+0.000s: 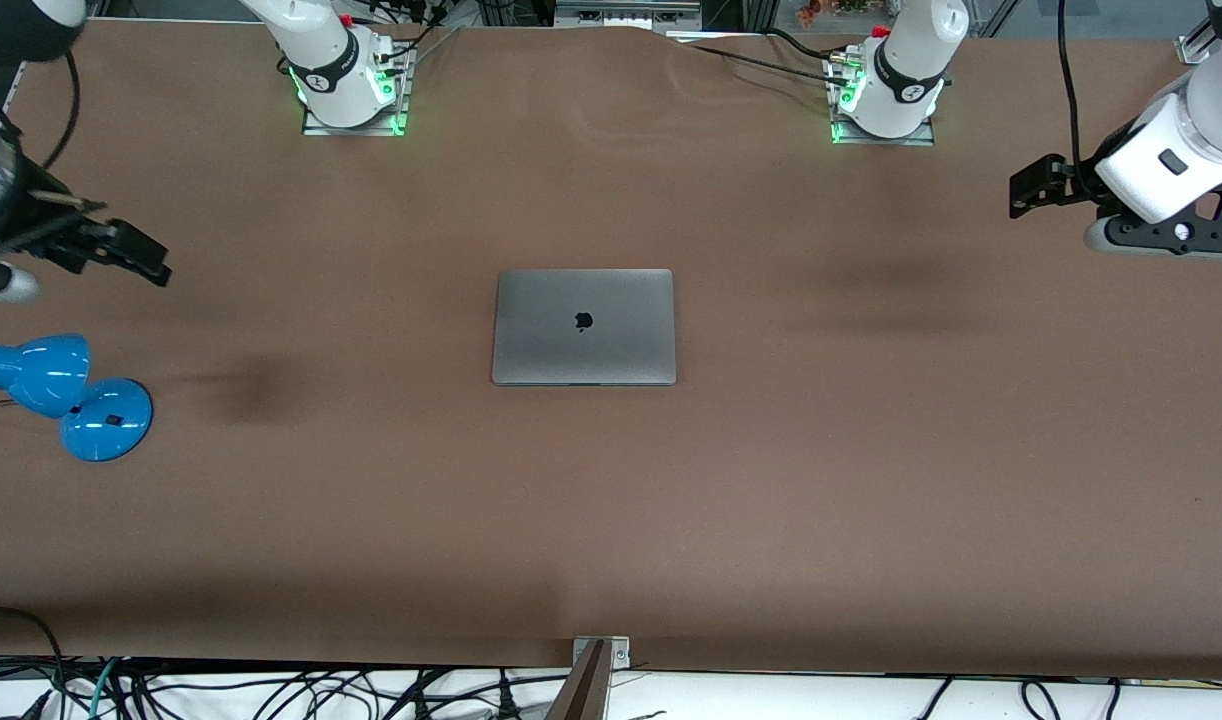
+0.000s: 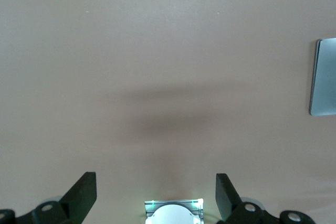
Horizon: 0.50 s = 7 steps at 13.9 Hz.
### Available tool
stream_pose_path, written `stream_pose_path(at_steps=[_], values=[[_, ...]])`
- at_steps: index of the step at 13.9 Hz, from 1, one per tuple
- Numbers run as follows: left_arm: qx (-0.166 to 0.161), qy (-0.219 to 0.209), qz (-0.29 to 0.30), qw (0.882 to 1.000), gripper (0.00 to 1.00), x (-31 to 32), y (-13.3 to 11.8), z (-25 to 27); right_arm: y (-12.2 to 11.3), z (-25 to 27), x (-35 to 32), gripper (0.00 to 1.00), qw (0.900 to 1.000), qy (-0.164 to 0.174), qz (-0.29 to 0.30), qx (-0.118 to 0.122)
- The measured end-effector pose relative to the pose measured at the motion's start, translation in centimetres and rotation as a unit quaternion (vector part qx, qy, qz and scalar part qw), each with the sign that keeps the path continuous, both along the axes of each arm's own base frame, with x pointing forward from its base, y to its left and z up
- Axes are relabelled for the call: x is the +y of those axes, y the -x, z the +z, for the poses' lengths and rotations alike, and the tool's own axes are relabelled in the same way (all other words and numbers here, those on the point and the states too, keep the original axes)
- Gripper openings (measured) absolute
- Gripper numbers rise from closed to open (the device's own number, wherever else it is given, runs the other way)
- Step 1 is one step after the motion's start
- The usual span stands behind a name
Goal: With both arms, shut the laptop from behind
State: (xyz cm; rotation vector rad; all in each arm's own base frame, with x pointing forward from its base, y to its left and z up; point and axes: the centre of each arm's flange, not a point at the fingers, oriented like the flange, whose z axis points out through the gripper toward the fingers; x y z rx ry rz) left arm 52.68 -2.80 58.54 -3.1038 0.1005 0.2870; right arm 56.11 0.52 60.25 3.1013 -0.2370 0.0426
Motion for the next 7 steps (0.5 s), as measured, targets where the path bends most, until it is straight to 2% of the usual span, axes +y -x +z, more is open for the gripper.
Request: stream_pose_path(at_steps=[2,4,7], values=[[-0.016,0.004,-0.008,1.0,1.0,1.6,0.5,-1.5,1.3,1.3,-0.6,1.0,1.0,0.0,-0.004,0.01],[-0.018,0.008,-0.002,1.0,1.0,3.7,1.9,-2.8,2.0,2.3,-0.6,1.0,1.0,0.0,-0.004,0.019],[-0.024,0.004,-0.003,1.0,1.0,4.3,4.3,-3.2,1.9,1.9,-0.3,1.0,1.0,0.0,-0.002,0.028]])
